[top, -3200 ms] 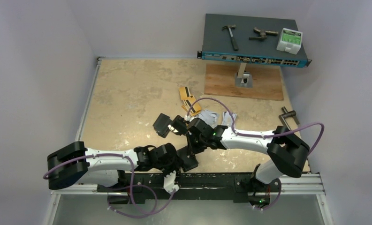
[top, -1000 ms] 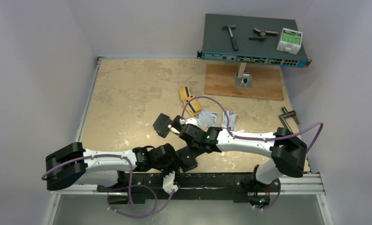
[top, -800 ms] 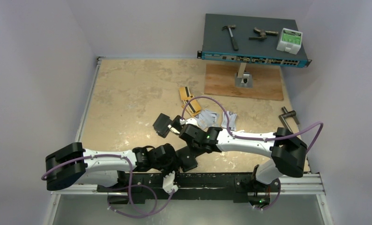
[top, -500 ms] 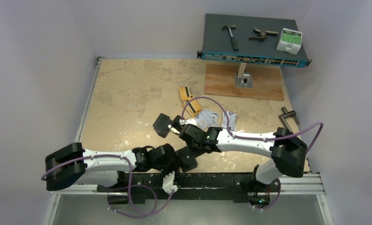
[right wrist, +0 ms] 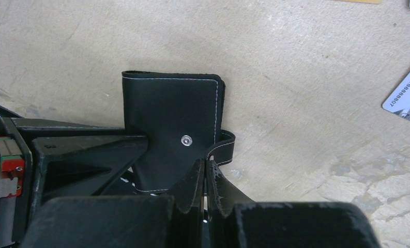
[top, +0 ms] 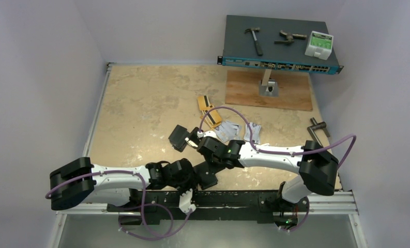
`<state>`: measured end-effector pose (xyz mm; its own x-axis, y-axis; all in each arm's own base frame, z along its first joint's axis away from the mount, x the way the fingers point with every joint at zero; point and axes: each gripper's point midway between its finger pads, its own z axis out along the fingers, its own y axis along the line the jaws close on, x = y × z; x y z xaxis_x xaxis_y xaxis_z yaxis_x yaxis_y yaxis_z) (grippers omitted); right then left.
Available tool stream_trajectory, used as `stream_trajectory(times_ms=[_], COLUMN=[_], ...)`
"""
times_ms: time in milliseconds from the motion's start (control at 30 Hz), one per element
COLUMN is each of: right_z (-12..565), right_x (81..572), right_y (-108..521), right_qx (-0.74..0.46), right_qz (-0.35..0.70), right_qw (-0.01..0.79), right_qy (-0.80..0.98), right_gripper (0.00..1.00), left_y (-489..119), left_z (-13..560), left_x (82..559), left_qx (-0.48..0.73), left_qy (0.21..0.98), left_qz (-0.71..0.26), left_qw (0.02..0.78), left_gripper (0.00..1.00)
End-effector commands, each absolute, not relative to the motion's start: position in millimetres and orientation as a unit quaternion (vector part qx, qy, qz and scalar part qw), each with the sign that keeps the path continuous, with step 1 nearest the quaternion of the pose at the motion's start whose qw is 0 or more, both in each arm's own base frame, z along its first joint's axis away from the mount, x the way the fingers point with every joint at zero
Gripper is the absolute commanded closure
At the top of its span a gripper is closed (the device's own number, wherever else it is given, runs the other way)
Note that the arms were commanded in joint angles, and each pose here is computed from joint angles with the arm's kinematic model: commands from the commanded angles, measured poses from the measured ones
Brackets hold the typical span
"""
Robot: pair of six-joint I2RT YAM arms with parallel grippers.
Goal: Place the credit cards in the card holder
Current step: Close the card holder at the corner of the board.
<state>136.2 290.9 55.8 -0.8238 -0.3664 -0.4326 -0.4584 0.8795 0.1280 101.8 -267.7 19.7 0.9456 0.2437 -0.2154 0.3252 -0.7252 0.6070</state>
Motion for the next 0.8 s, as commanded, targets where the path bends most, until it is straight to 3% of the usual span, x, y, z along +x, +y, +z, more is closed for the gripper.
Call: stream_trajectory(times_ms=[0,767], right_z=[65.3,39.3], right_x=[136.9,129.5], right_y=[312.0,318.4], right_qx=[-0.216,-0.235], right_qz=[0.153,0.156], right_qw=[0.211,0.183], right_qy=[0.941,0.942], right_gripper=[1.00,1.00], left_y=[-260.5,-260.1], left_z=[11.5,12.0], left_x=[92.3,91.9], left_qx=[0.931,0.931], left_qy=[0.154,0.151], left_qz=[-0.078,-0.078], left_qw=[0.321,0.323], left_gripper=[1.00,1.00])
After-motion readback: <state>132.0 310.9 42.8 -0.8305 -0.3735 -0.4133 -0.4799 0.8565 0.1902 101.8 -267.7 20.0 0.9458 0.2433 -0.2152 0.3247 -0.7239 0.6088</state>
